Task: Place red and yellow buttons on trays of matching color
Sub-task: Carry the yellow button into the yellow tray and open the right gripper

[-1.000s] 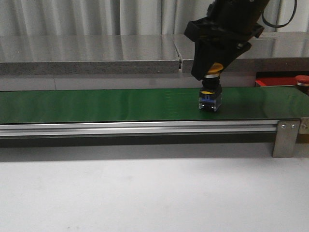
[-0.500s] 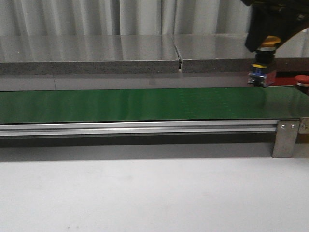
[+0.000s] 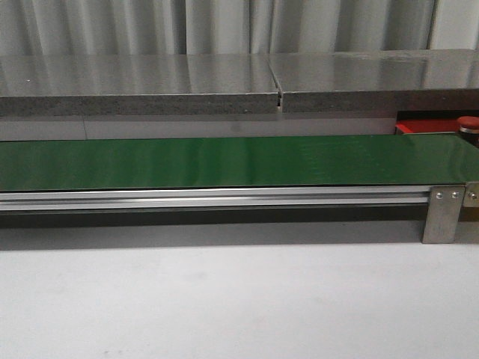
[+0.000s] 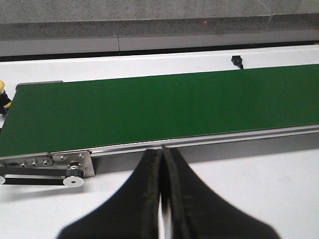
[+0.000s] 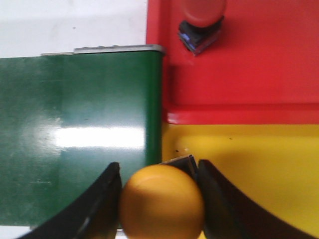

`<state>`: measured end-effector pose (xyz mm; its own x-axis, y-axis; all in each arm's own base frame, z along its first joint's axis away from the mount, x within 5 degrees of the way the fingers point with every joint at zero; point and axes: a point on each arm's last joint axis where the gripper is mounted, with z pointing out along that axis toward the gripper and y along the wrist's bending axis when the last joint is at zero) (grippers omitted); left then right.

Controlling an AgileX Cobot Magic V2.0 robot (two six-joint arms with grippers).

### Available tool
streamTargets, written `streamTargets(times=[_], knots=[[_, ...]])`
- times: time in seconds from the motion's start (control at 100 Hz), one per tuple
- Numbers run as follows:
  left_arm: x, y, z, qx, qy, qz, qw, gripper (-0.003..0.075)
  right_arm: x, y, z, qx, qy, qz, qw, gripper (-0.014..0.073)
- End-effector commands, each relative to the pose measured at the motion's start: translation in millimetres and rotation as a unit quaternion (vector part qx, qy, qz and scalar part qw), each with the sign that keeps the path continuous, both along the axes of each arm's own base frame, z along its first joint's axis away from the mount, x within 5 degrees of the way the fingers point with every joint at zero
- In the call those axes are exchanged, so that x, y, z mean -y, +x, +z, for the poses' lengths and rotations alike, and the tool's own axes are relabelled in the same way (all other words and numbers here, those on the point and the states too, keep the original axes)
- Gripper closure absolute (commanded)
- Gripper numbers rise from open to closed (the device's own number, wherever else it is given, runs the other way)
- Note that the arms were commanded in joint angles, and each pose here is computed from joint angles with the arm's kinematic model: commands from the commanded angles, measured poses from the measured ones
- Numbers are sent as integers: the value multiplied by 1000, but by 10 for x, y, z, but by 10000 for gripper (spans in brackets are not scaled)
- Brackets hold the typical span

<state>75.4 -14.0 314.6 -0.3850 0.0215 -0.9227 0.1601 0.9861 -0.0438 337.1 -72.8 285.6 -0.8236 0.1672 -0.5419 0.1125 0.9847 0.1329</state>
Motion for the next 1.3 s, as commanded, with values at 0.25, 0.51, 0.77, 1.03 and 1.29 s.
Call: streamTargets(times=[0.25, 0.51, 0.77, 1.03, 1.29], knots=[[12, 21, 139, 44, -15, -2, 999, 739, 245, 3, -101, 48, 17, -70, 996, 297], [12, 21, 139, 44, -15, -2, 999, 739, 313, 171, -412, 33, 25, -85, 996, 297], [12, 21, 139, 44, -15, -2, 999, 739, 324, 197, -480, 27, 26, -86, 996, 179], [12, 21, 139, 44, -15, -2, 999, 739, 322, 188, -449, 31, 21, -81, 996, 98], [12, 22, 141, 45, -16, -2, 999, 739, 173, 79, -110, 67, -24, -31, 997, 394]])
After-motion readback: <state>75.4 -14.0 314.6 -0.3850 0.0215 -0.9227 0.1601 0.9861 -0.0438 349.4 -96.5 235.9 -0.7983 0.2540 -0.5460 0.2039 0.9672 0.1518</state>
